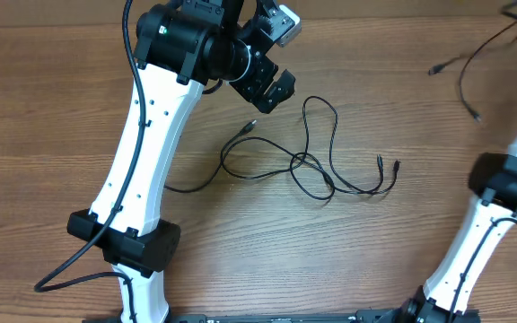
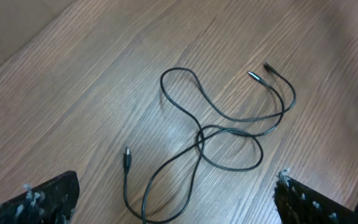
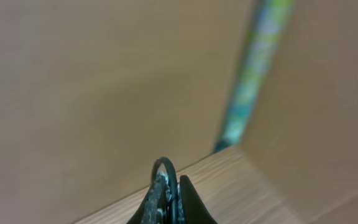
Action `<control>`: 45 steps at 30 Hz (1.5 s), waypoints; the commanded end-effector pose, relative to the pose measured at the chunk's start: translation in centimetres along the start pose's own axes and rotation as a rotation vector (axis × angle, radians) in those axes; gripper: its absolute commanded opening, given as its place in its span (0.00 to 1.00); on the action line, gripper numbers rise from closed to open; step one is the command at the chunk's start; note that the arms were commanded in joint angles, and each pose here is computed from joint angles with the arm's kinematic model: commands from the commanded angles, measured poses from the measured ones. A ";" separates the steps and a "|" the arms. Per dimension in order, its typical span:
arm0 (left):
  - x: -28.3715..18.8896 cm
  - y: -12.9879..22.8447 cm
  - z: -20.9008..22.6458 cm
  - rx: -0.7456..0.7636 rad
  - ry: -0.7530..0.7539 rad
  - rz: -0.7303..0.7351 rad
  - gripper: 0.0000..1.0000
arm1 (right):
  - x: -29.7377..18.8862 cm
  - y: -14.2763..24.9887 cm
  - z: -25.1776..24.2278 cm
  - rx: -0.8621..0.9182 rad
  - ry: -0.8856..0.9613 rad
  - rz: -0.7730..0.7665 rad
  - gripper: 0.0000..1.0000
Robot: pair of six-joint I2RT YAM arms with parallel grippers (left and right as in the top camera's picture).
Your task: Untangle cables
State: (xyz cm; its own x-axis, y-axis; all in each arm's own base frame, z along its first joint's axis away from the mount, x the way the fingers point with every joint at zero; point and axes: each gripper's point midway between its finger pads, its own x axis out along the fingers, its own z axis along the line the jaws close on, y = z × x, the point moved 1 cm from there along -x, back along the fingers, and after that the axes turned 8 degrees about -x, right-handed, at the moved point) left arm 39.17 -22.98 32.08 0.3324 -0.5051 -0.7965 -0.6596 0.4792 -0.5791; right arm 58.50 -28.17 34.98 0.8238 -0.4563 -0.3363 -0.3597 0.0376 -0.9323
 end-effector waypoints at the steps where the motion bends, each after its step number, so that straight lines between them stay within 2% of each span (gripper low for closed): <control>1: 0.6 -0.2 0.3 0.026 -0.018 0.001 1.00 | -3.0 -4.6 -1.7 -0.051 -0.010 -0.133 0.04; 5: 0.6 -0.7 0.4 0.029 -0.022 -0.020 1.00 | -7.2 -10.3 -5.5 -0.069 0.070 -0.322 0.04; 8: 0.5 -1.2 0.4 0.030 -0.025 -0.037 1.00 | -9.0 -13.0 -7.7 -0.065 0.119 -0.436 0.04; 13: 0.5 -2.2 0.6 0.034 -0.033 -0.081 1.00 | -10.6 -15.0 -11.2 -0.088 0.159 -0.559 0.04; 16: 0.4 -2.8 0.7 0.011 -0.035 -0.106 0.94 | -11.0 -15.1 -13.0 -0.104 0.154 -0.581 0.04; 20: 0.4 -2.8 0.7 -0.002 -0.034 -0.108 0.94 | -5.2 -7.7 -17.3 -0.072 0.168 -0.363 0.04; 21: 0.4 -2.9 0.7 0.000 -0.035 -0.112 0.94 | -2.0 -2.9 -17.9 -0.049 0.149 -0.240 0.04; 22: 0.4 -3.0 0.7 0.001 -0.034 -0.114 0.94 | -0.3 0.0 -17.9 -0.035 0.136 -0.170 0.04; 26: 0.4 -3.1 0.2 0.003 -0.004 -0.119 0.94 | 4.2 10.0 -16.2 0.009 0.078 0.055 0.04; 29: 0.4 -3.1 0.0 0.003 0.006 -0.119 0.94 | 6.4 18.3 -12.6 0.089 0.012 0.230 0.04; 37: 0.5 -2.8 0.0 -0.001 0.007 -0.107 0.93 | 7.7 28.7 -5.3 0.191 -0.115 0.453 0.04; 40: 0.6 -2.6 0.0 -0.005 0.009 -0.096 0.93 | 8.1 31.2 -2.9 0.190 -0.163 0.514 0.04; 45: 0.6 -2.4 0.0 -0.004 0.010 -0.090 0.94 | 8.3 32.6 -0.3 0.169 -0.193 0.553 0.04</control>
State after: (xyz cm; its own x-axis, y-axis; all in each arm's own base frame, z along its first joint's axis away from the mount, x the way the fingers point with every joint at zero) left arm 41.01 -23.87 33.46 0.4049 -0.5420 -0.7364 -0.6214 0.4277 -0.6565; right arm 53.14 -32.24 3.37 0.6169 -0.1907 -0.7636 -0.6798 0.3599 -0.6390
